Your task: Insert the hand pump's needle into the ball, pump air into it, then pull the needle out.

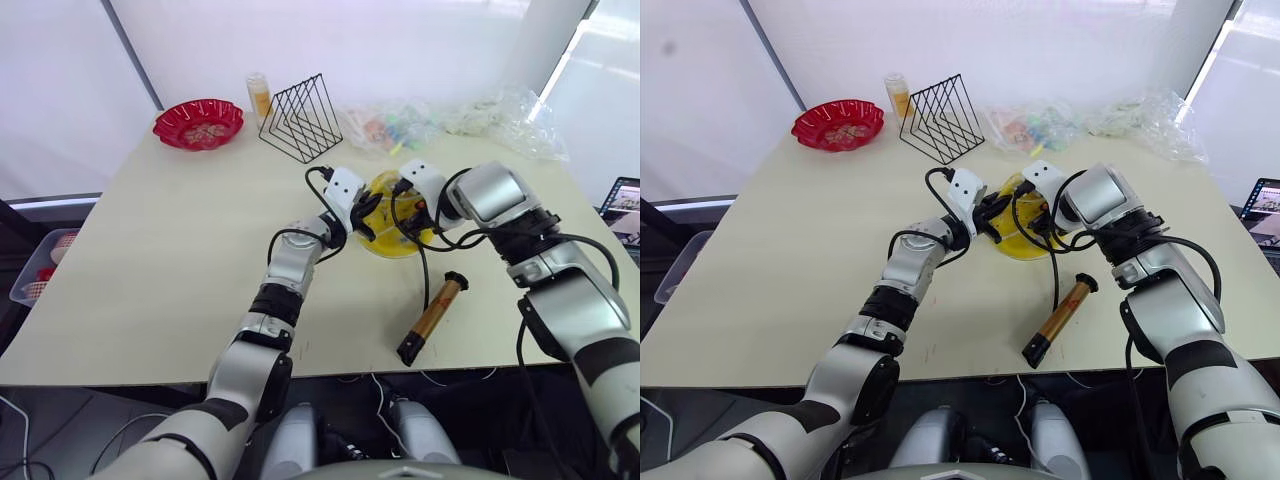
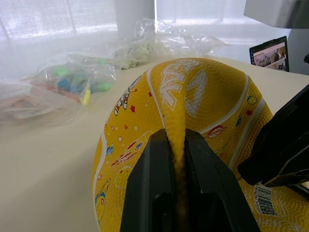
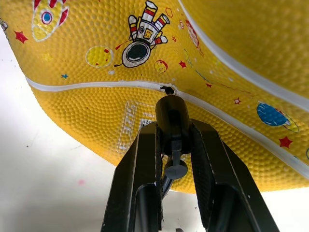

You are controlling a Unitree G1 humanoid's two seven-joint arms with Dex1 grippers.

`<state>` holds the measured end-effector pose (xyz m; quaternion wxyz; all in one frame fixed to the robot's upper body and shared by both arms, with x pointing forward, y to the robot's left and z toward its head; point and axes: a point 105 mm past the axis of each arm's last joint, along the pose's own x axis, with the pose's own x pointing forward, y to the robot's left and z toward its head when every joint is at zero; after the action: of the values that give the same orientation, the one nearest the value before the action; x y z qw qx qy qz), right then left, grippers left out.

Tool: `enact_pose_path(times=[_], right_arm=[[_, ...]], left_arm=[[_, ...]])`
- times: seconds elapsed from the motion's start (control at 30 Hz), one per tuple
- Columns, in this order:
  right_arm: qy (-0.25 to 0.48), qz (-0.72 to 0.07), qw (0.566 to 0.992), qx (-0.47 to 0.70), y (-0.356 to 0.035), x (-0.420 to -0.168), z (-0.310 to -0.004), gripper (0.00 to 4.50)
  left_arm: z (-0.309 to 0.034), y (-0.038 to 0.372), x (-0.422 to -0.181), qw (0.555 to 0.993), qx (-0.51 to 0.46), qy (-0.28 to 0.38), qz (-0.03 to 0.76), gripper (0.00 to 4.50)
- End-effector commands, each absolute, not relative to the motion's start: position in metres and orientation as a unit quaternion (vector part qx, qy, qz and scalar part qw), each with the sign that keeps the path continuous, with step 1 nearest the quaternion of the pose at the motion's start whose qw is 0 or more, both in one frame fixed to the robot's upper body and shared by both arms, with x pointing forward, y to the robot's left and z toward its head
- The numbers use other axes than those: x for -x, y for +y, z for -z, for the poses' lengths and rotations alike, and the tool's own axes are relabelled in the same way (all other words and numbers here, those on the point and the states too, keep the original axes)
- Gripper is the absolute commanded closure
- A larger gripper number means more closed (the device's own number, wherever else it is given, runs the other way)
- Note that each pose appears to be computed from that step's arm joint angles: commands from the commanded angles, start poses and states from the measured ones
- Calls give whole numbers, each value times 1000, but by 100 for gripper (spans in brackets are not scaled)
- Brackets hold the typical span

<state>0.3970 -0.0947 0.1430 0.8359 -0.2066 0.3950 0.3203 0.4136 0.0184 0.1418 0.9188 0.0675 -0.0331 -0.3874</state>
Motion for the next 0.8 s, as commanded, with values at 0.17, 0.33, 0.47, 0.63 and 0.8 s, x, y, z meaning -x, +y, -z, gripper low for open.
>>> enact_pose_path(times=[0.17,0.33,0.47,0.63,0.8], right_arm=[[385,-370,824,186,-86,-383,-142,420],[372,-369,830,191,-94,-378,-148,279],[367,-355,839,190,-109,-376,-153,113],[344,-345,853,189,-125,-372,-168,51],[304,-343,870,181,-129,-368,-179,51]], left_arm=[[-130,-5,-403,902,-69,-18,427,445],[-129,-3,-404,904,-69,-15,422,450],[-127,1,-407,908,-71,-12,413,450],[-125,3,-408,909,-72,-10,410,450],[-124,2,-407,909,-71,-9,412,450]])
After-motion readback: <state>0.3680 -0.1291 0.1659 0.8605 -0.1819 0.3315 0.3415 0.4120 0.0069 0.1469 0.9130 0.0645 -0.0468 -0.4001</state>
